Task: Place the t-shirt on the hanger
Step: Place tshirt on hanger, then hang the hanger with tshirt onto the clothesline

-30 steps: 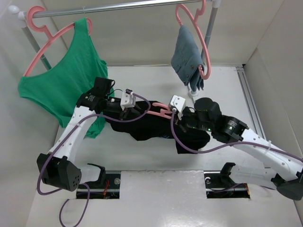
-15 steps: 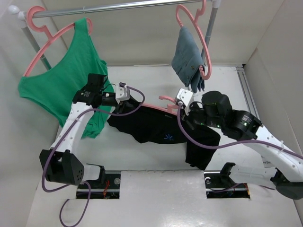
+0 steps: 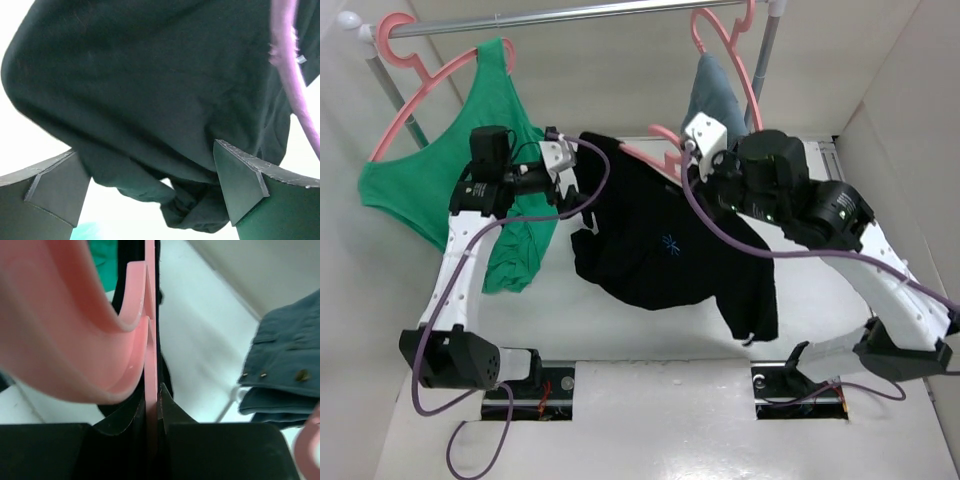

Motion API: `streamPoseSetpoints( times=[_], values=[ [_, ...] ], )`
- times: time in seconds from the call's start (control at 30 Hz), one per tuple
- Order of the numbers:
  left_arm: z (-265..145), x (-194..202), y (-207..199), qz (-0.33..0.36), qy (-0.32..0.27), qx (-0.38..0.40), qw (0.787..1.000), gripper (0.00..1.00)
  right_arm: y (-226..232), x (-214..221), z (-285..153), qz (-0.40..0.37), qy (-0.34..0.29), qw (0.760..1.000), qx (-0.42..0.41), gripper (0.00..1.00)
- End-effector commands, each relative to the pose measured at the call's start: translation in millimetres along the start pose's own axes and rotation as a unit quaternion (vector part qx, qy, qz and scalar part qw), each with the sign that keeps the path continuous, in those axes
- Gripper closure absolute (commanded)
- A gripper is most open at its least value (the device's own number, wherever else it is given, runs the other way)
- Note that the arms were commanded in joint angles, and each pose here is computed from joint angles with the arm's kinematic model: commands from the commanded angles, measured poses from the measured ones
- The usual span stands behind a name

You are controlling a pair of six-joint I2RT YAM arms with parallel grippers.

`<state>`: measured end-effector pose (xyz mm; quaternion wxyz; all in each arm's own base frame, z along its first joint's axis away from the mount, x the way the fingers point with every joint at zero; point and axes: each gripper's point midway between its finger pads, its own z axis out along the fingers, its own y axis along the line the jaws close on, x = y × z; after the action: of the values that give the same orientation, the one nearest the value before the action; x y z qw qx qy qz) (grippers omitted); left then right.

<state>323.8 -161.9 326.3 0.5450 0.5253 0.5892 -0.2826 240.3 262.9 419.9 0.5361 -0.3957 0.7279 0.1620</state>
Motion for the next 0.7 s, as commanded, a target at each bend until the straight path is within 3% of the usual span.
streamPoseSetpoints(
  times=[0.0, 0.17, 0.3, 0.47, 0.67],
  values=[
    [-23.1, -57.2, 24.7, -0.004, -0.043, -0.083, 0.996, 0.00, -41.4, -53.5, -21.8, 0.024, -0.068, 0.993, 0.094, 1.00],
    [-52.9, -80.6, 54.1, 0.000, -0.042, -0.199, 0.979, 0.00, -92.4, -80.9, -19.6, 0.036, -0.098, 0.981, 0.166, 1.00],
    [-65.6, -93.2, 62.0, -0.011, -0.050, -0.246, 0.968, 0.00, -126.8, -103.2, -16.0, 0.045, -0.141, 0.967, 0.207, 1.00],
    [-66.0, -87.3, 49.6, -0.013, -0.051, -0.240, 0.969, 0.00, -162.3, -138.1, -9.2, 0.032, -0.205, 0.946, 0.248, 1.00],
    [-61.5, -54.9, 37.9, -0.043, -0.015, -0.230, 0.972, 0.00, -199.0, -148.3, 12.5, 0.035, -0.233, 0.930, 0.282, 1.00]
  ],
)
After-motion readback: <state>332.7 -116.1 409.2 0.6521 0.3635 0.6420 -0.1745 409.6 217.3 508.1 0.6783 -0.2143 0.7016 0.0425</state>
